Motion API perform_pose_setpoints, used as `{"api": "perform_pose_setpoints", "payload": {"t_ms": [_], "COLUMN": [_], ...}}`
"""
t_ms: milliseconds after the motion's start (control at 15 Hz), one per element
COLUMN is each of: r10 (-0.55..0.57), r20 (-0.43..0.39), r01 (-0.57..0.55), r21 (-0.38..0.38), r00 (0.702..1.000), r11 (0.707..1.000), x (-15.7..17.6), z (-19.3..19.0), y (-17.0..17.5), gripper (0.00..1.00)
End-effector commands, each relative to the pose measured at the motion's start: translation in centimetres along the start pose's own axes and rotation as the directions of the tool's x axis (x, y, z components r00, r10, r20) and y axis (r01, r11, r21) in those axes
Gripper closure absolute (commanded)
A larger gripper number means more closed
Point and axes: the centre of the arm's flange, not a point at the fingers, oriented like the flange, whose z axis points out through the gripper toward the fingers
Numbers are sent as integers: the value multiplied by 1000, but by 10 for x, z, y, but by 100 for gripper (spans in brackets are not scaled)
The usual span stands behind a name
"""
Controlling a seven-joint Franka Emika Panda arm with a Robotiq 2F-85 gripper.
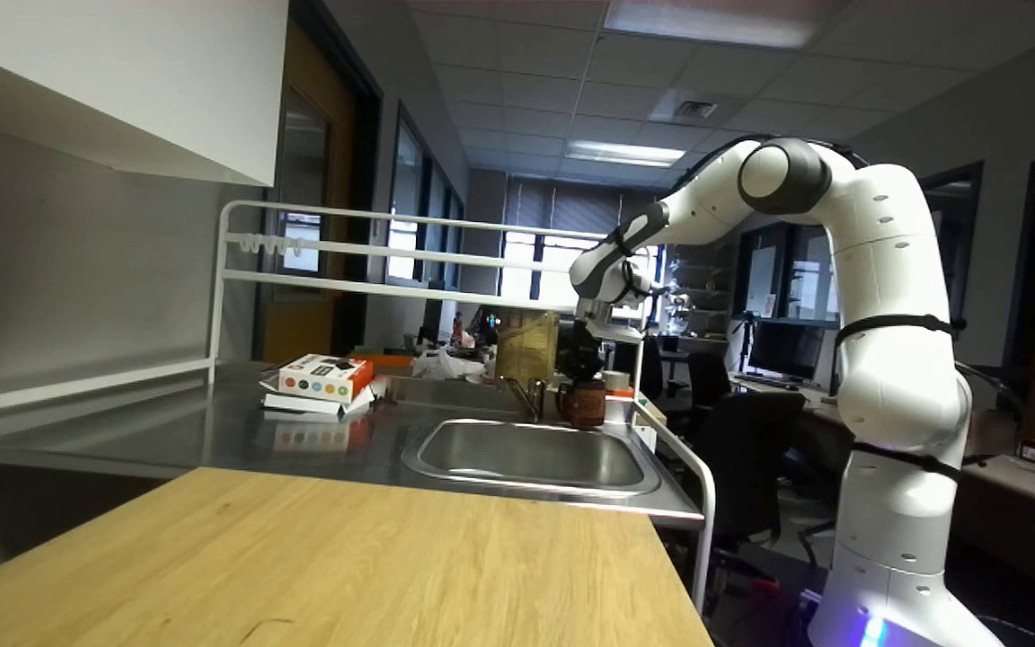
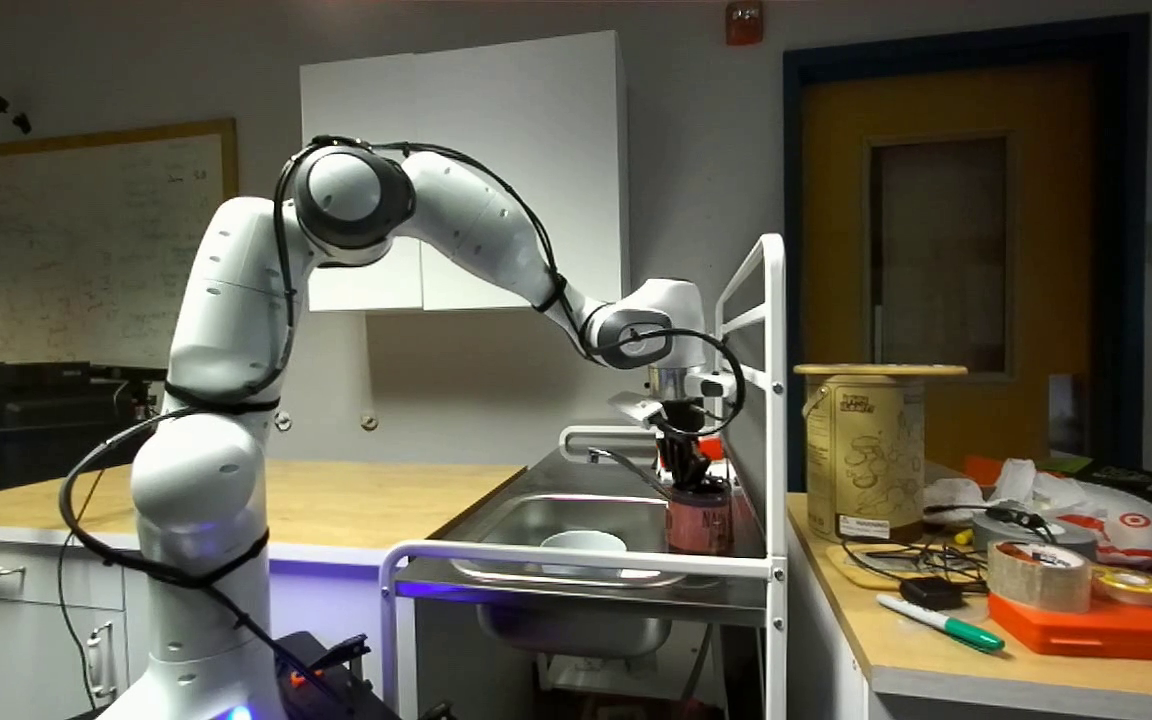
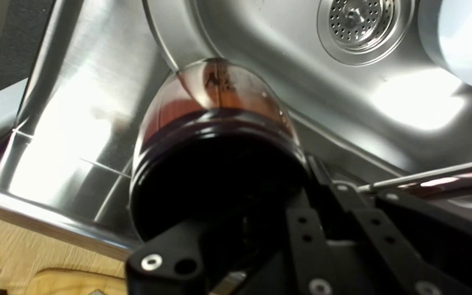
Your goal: Place the brown mug in the sink
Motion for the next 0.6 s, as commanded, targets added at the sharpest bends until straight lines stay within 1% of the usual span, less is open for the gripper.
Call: {"api": "perform_pose_setpoints", "payload": {"t_ms": [0,200,267,533], "r10": [-2,-33,-50,-127], "r20": [-22,-12,-11,-17], "r01": [3,33,50,128], "r21": [42,50,42,41], "r00": [1000,999,999,992], "r11": [999,998,998,991], "x": [-60,-96,-106,-131], "z": [-35,-34,-30,-1], "y": [-23,-36,-40,-63], "gripper": [94,94,94,94]}}
